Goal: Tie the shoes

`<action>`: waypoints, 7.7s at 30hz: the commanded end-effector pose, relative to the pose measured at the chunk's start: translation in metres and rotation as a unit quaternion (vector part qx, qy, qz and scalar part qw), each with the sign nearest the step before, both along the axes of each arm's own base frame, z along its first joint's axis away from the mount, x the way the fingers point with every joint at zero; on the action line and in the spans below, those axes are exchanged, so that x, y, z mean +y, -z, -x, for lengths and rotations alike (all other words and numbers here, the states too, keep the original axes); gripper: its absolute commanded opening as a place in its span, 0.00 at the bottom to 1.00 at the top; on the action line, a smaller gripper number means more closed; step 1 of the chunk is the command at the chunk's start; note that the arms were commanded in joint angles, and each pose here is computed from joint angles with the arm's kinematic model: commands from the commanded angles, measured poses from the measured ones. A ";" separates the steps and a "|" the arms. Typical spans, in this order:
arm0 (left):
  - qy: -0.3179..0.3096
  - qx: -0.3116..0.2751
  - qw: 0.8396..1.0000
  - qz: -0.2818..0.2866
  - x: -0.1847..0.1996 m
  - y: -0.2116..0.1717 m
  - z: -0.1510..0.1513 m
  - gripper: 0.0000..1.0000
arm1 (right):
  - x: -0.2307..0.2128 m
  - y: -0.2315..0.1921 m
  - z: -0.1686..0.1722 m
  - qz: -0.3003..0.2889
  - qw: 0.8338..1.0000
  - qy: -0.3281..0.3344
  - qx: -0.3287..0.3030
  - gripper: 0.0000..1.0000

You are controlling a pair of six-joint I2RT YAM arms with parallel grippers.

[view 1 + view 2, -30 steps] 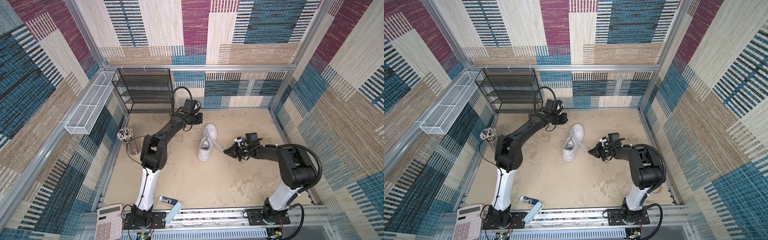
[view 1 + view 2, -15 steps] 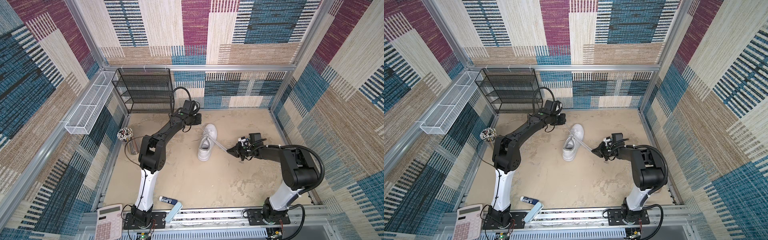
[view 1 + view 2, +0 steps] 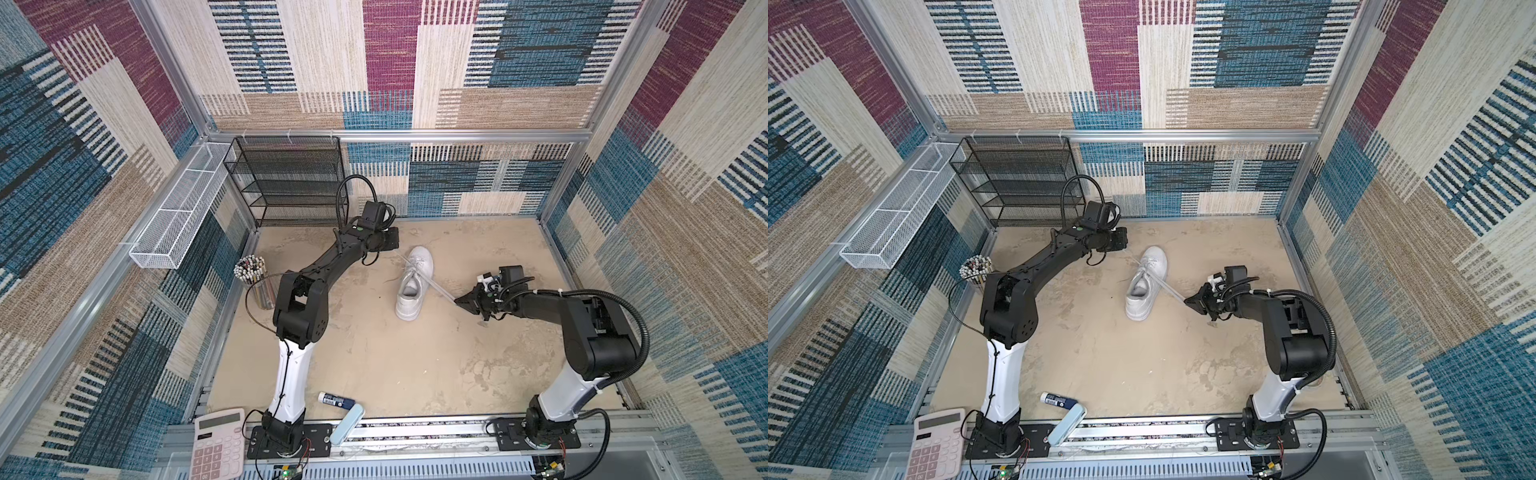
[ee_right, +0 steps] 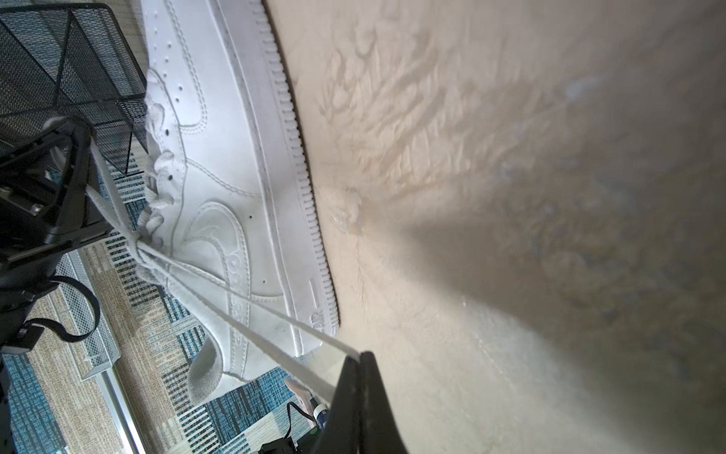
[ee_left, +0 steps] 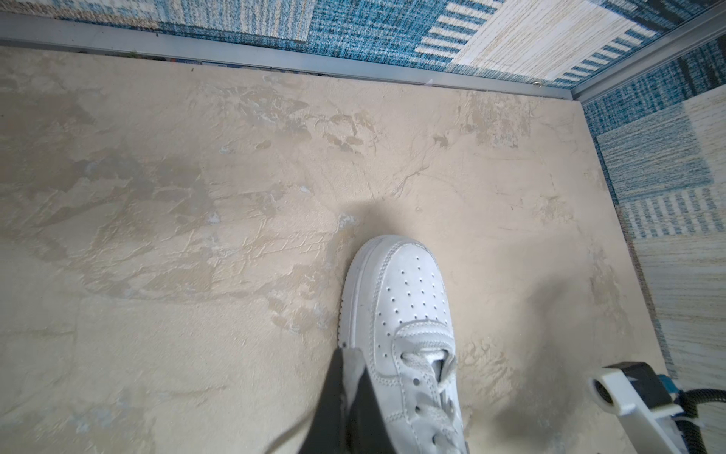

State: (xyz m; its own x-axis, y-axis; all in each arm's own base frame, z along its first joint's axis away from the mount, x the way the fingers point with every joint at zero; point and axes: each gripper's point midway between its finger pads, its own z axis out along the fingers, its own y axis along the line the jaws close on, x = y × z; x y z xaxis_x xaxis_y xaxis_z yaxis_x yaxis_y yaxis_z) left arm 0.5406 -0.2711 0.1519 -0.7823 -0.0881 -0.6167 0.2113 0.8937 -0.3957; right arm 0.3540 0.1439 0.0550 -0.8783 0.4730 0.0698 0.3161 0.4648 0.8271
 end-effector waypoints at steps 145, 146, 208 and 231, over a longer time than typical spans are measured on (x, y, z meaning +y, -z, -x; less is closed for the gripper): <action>-0.073 0.053 0.995 0.046 0.057 0.017 0.039 0.69 | -0.037 -0.064 -0.062 0.164 0.980 -0.065 -0.093 0.46; -0.074 0.071 0.994 0.042 0.058 0.027 0.043 0.67 | -0.035 -0.067 -0.068 0.177 0.977 -0.071 -0.098 0.46; -0.024 0.234 0.894 0.381 -0.030 0.030 0.068 0.38 | 0.080 -0.130 -0.088 0.245 0.858 -0.262 -0.367 0.38; -0.019 0.212 0.886 0.412 -0.037 0.024 0.073 0.27 | 0.084 -0.122 -0.084 0.236 0.865 -0.266 -0.353 0.36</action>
